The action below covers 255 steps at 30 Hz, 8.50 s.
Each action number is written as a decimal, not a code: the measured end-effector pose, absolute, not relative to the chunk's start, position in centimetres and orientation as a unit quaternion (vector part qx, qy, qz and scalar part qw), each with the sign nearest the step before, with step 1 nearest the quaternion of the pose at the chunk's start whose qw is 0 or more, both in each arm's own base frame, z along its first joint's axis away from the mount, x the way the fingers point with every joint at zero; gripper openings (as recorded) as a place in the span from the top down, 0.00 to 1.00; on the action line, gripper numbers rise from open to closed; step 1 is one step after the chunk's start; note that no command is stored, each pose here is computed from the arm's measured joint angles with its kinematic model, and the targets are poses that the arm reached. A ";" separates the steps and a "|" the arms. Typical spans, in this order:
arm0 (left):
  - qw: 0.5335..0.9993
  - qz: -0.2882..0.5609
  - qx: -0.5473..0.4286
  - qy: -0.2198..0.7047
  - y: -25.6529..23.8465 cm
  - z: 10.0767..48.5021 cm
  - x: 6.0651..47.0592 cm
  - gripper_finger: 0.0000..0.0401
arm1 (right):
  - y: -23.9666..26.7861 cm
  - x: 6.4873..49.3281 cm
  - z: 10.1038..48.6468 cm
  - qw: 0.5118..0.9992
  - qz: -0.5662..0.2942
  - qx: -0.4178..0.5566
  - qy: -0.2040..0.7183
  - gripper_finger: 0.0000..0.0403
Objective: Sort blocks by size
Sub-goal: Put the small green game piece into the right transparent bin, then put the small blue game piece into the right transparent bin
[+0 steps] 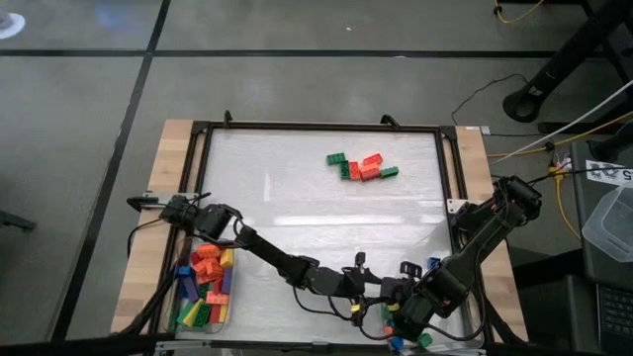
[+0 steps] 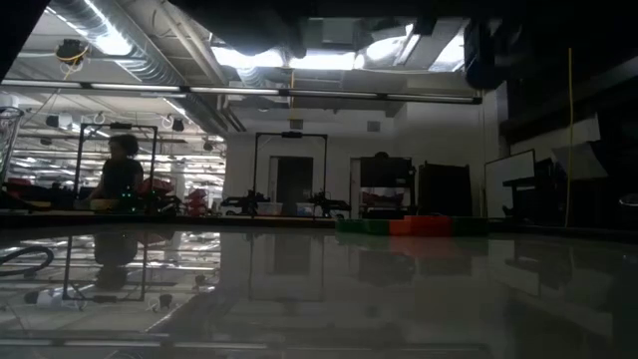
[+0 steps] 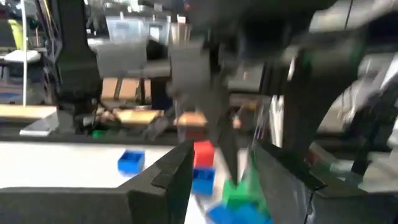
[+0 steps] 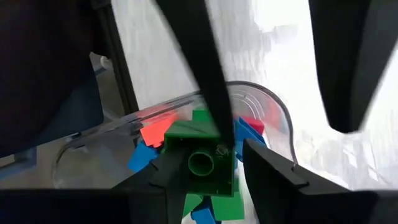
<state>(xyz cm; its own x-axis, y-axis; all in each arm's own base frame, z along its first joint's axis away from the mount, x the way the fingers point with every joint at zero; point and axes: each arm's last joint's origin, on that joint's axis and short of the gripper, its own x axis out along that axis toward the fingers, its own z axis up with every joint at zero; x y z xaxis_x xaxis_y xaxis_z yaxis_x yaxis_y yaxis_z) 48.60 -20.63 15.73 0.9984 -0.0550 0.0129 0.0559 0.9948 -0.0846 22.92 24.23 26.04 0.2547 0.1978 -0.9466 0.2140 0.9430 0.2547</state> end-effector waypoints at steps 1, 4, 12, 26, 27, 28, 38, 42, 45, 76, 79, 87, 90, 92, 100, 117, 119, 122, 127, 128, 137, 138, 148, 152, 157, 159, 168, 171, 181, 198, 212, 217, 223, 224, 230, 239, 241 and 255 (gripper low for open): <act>0.998 -0.030 -0.050 -0.015 -20.8 16.0 48.5 0.61 | 24.2 22.9 26.0 0.772 -0.009 0.171 0.612 0.63; 0.996 -0.046 -0.072 -0.030 -21.2 16.3 48.4 0.61 | 24.1 22.8 26.0 0.772 -0.016 0.168 0.613 0.63; 0.996 -0.064 -0.059 -0.024 -22.0 16.2 48.0 0.61 | 23.8 23.5 26.1 0.790 -0.027 0.171 0.588 0.63; 0.997 -0.054 -0.039 0.037 -21.5 14.9 48.2 0.61 | 24.1 23.6 26.2 0.787 -0.008 0.185 0.589 0.63; 0.997 -0.052 -0.035 0.045 -21.5 14.7 48.2 0.61 | 24.2 23.6 26.3 0.783 -0.003 0.189 0.593 0.63; 0.997 -0.051 -0.032 0.052 -21.5 14.5 48.2 0.61 | 24.2 23.6 26.3 0.777 0.003 0.193 0.599 0.63; 0.997 -0.052 -0.037 0.042 -21.5 14.6 48.2 0.61 | 24.3 23.4 26.3 0.762 0.017 0.199 0.616 0.63; 0.997 -0.054 -0.050 0.007 -21.5 15.3 48.3 0.61 | 24.2 23.5 26.3 0.778 0.001 0.191 0.599 0.63; 0.997 -0.054 -0.049 0.011 -21.5 15.3 48.3 0.61 | 24.1 23.6 26.3 0.791 -0.012 0.184 0.583 0.63; 0.995 -0.044 0.052 0.071 -19.9 20.2 47.4 0.61 | 19.3 18.7 27.8 0.677 -0.170 0.071 0.713 0.63; 0.991 -0.034 0.059 0.112 -18.8 21.8 46.8 0.61 | 18.5 18.1 28.8 0.697 -0.160 0.074 0.695 0.63; 0.977 0.000 0.052 0.208 -15.7 24.9 45.0 0.61 | 15.3 15.2 28.8 0.733 -0.129 0.111 0.658 0.63; 0.968 0.016 0.064 0.244 -15.1 25.6 44.0 0.61 | 13.9 13.8 27.9 0.745 -0.111 0.131 0.644 0.63; 0.962 0.034 0.066 0.261 -14.8 26.2 43.3 0.61 | 13.1 13.0 27.1 0.750 -0.097 0.147 0.637 0.63; 0.926 0.124 0.094 0.345 -13.6 27.7 39.8 0.61 | 11.8 11.5 22.8 0.749 -0.060 0.207 0.627 0.63; 0.896 0.161 0.095 0.403 -12.9 27.6 38.0 0.61 | 11.0 10.2 18.1 0.691 -0.068 0.185 0.695 0.63; 0.896 0.161 0.094 0.402 -12.9 27.6 38.0 0.61 | 10.9 10.1 17.9 0.690 -0.070 0.181 0.697 0.63; 0.896 0.162 0.094 0.403 -12.9 27.6 38.0 0.61 | 10.8 10.0 17.6 0.691 -0.067 0.173 0.699 0.63; 0.896 0.162 0.095 0.404 -12.9 27.6 38.0 0.61 | 11.0 10.2 16.8 0.698 -0.048 0.181 0.691 0.63; 0.895 0.161 0.096 0.405 -12.9 27.6 38.0 0.61 | 11.0 10.2 16.7 0.700 -0.043 0.179 0.690 0.63; 0.894 0.161 0.097 0.406 -12.9 27.6 38.0 0.61 | 10.3 9.5 15.0 0.693 -0.052 0.165 0.700 0.63; 0.894 0.161 0.098 0.407 -12.9 27.6 38.0 0.61 | 10.3 9.5 14.8 0.695 -0.049 0.167 0.698 0.63; 0.906 0.168 0.090 0.377 -12.3 30.3 36.6 0.61 | 10.7 9.9 14.6 0.708 -0.028 0.184 0.681 0.73; 0.913 0.192 0.081 0.350 -11.9 33.2 34.3 0.61 | 10.6 10.0 14.6 0.720 -0.036 0.179 0.669 0.79; 0.912 0.250 0.059 0.318 -12.1 36.3 29.8 0.61 | 10.8 10.4 14.7 0.748 -0.038 0.174 0.640 0.79; 0.909 0.271 0.053 0.311 -12.4 36.9 27.9 0.61 | 11.0 10.8 14.7 0.768 -0.022 0.165 0.619 0.78; 0.896 0.322 0.021 0.305 -15.2 36.2 22.8 0.61 | 11.3 13.8 16.0 0.883 -0.007 0.141 0.447 0.78; 0.899 0.314 0.020 0.306 -16.5 35.6 22.4 0.61 | 11.0 15.6 17.1 0.920 -0.002 0.141 0.367 0.77; 0.888 0.275 0.040 0.367 -19.7 33.2 22.1 0.61 | 8.4 22.0 21.3 0.992 0.078 0.066 0.080 0.77; 0.873 0.244 0.149 0.396 -20.1 31.9 23.5 0.61 | 6.3 36.6 22.8 0.976 0.218 0.000 0.028 0.77; 0.810 0.192 0.393 0.392 -20.4 30.3 26.6 0.61 | 6.7 39.3 26.7 0.977 0.210 0.024 0.030 0.77; 0.801 0.191 0.413 0.389 -20.4 30.3 26.6 0.61 | 6.7 39.3 26.8 0.978 0.198 0.062 0.033 0.77; 0.797 0.214 0.430 0.365 -20.3 30.5 26.6 0.61 | 6.4 39.4 26.8 0.984 0.141 0.100 0.036 0.77; 0.795 0.219 0.435 0.361 -20.3 30.5 26.6 0.61 | 6.3 39.4 26.8 0.984 0.137 0.104 0.036 0.77; 0.789 0.235 0.444 0.355 -19.7 30.6 27.0 0.61 | 6.3 39.4 26.8 0.981 0.132 0.133 0.039 0.77; 0.788 0.251 0.431 0.360 -18.7 30.7 27.9 0.61 | 6.2 39.5 26.9 0.980 0.113 0.159 0.036 0.77; 0.788 0.251 0.432 0.361 -18.6 30.7 28.1 0.61 | 6.2 39.5 26.9 0.981 0.104 0.159 0.034 0.77; 0.789 0.267 0.417 0.364 -17.6 30.8 28.9 0.61 | 5.9 39.5 27.0 0.986 0.052 0.159 0.022 0.77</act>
<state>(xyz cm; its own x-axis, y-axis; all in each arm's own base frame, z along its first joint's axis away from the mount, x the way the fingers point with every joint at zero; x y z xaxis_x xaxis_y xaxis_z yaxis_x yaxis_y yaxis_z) 28.87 -17.56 30.76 0.5925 0.7247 -0.3518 -0.1180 0.5100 0.8520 39.48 5.93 26.97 0.9935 0.1103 -0.0264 -0.0964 0.9439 0.3158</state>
